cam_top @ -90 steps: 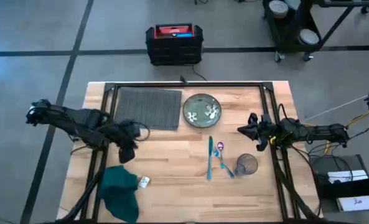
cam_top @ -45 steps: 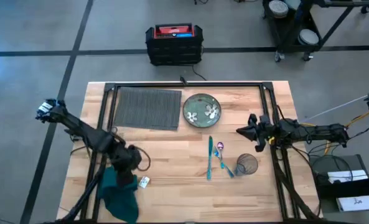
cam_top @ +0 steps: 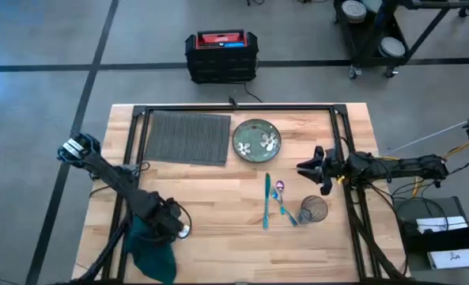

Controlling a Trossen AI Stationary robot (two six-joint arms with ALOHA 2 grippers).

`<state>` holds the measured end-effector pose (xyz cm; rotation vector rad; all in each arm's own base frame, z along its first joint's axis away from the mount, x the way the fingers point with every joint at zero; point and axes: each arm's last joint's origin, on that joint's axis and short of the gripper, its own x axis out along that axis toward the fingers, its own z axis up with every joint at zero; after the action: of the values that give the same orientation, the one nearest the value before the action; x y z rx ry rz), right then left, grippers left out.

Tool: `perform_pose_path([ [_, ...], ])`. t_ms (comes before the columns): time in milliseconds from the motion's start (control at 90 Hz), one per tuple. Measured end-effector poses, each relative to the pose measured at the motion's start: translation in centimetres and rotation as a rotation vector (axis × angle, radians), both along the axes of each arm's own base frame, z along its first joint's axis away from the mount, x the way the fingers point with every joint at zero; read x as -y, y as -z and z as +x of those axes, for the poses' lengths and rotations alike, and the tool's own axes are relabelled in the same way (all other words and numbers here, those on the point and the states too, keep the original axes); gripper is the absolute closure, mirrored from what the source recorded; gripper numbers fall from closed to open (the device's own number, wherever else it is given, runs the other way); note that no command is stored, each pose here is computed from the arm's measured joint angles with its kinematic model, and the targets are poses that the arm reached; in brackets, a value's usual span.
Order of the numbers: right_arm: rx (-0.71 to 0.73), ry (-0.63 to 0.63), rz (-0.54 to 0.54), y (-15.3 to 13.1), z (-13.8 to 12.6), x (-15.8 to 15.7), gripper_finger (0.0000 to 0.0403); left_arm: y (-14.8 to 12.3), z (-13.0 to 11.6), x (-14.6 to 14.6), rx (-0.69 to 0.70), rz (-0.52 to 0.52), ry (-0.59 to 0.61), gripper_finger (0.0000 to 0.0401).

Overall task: Set table place
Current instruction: Fold the green napkin

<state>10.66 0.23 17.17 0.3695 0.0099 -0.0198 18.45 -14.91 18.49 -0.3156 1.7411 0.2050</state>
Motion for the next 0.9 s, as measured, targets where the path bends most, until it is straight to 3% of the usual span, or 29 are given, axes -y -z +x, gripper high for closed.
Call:
perform_pose_path([
  [200, -0.003, 0.000, -0.057, 0.0, 0.0, 0.0, 0.0229, 2.7, 0.7, -0.2, -0.013, 0.007, 0.041, 0.0386],
  [378, 0.046, 0.005, -0.100, -2.2, -0.1, 0.0, 0.0234, 0.4, 2.5, -1.5, 0.127, 0.010, 0.007, 0.0399],
  [578, 0.045, 0.056, -0.234, -6.2, 0.8, 0.1, 0.0257, -4.6, 4.7, -5.1, 0.482, 0.166, -0.038, 0.0400],
  [744, -0.076, 0.041, -0.281, -7.6, 3.7, 0.0, 0.0273, -7.1, 6.5, -8.1, 0.753, 0.220, -0.047, 0.0400],
  [900, -0.252, 0.017, -0.280, -7.3, 8.0, -0.1, 0.0272, -8.0, 8.0, -9.9, 0.893, 0.250, -0.021, 0.0401],
])
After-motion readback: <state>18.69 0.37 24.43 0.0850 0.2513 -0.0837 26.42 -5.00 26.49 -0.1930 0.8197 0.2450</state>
